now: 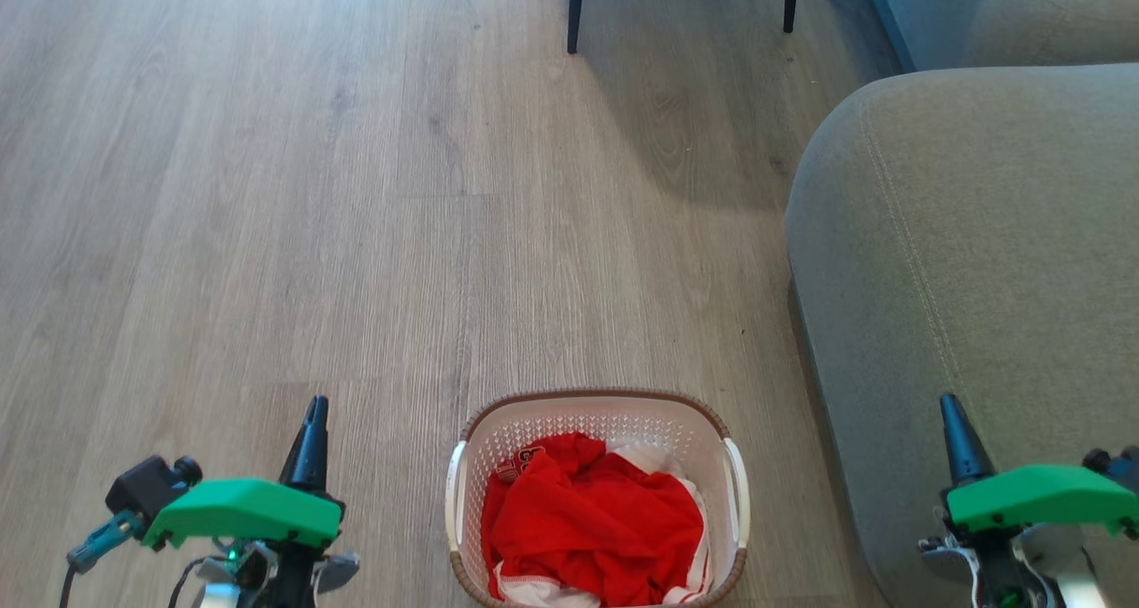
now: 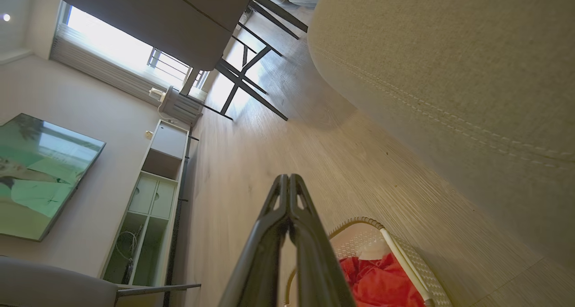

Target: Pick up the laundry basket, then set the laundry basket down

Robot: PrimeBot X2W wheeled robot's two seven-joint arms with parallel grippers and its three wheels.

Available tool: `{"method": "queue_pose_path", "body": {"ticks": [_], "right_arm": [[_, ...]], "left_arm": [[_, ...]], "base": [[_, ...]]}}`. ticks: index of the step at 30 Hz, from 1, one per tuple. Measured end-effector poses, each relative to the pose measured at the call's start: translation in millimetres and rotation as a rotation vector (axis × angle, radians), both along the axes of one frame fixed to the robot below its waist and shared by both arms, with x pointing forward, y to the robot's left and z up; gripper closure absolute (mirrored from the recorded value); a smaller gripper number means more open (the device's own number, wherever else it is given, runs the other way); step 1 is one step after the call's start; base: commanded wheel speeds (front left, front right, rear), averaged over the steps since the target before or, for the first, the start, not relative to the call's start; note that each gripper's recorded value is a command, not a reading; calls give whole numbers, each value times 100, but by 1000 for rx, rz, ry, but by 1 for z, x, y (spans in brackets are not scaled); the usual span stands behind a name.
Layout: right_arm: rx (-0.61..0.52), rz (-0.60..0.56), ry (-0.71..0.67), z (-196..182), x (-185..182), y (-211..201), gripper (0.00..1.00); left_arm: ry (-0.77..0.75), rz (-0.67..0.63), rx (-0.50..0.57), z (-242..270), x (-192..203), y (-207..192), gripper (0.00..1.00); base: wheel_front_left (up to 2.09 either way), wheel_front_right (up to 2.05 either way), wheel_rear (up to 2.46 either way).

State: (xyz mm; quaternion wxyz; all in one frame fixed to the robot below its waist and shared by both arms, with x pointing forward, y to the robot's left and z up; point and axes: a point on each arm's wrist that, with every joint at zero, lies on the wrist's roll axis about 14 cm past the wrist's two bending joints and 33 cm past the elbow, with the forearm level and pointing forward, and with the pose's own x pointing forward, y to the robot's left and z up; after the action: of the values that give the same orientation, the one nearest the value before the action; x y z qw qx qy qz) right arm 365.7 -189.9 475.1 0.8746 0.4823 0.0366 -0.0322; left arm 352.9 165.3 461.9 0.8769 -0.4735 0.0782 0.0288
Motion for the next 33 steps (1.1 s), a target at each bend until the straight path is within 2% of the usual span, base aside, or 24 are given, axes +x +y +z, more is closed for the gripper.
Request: {"method": "queue_pose_path", "body": {"ticks": [33], "right_arm": [[379, -46, -3, 1, 6, -10, 100]], "left_arm": [[-8, 50, -390, 4, 12, 12, 100]], "base": [[0, 0, 0]]}}
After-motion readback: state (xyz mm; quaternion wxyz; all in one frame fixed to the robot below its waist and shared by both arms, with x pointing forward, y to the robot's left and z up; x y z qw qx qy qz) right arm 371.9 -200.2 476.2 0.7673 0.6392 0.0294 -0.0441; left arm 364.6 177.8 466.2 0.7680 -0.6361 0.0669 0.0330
